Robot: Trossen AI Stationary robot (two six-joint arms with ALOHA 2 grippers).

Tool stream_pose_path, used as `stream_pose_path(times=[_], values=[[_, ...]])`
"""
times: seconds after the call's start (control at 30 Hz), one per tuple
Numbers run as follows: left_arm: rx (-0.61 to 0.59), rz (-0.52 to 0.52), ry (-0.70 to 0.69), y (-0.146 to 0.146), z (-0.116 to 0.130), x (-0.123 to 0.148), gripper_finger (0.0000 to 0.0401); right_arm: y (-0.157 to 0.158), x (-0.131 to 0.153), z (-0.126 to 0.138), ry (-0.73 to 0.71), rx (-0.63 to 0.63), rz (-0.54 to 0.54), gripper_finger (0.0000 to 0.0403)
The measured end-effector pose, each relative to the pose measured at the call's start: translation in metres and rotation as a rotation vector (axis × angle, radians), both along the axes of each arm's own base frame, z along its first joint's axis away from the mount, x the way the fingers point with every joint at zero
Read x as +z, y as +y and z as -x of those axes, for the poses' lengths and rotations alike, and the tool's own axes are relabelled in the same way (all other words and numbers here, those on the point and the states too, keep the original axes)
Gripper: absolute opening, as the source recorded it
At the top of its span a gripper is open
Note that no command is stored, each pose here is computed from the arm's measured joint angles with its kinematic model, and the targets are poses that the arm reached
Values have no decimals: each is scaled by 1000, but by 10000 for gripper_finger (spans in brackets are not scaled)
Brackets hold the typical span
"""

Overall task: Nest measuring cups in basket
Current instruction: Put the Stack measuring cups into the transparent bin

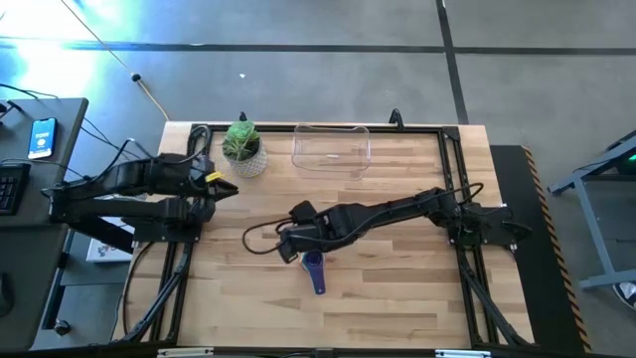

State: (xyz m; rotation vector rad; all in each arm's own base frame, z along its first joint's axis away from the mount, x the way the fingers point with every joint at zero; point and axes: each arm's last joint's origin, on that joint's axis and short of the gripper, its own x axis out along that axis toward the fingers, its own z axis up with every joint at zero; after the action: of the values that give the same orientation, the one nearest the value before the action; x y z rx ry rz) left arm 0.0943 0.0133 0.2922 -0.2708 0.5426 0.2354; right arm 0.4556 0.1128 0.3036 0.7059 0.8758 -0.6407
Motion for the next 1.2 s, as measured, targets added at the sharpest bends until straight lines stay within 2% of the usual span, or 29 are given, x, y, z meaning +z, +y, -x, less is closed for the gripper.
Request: stream_pose_path(times=[0.27, 0.5, 0.63, 1.0, 1.2], values=[[1, -29, -258, -3, 20, -25, 44, -17, 5, -1, -8, -32, -6, 62], [-27, -129, -418, -3, 26, -47, 44, -18, 5, -1, -4, -28, -24, 62], [-35, -170, -464, -3, 25, -64, 44, -18, 5, -1, -5, -27, -27, 62], [28, -135, -613, 1, 4, -101, 44, -17, 5, -2, -8, -44, -76, 62], [75, -146, -581, 3, -2, -123, 44, -17, 5, -2, -7, -48, -104, 62]])
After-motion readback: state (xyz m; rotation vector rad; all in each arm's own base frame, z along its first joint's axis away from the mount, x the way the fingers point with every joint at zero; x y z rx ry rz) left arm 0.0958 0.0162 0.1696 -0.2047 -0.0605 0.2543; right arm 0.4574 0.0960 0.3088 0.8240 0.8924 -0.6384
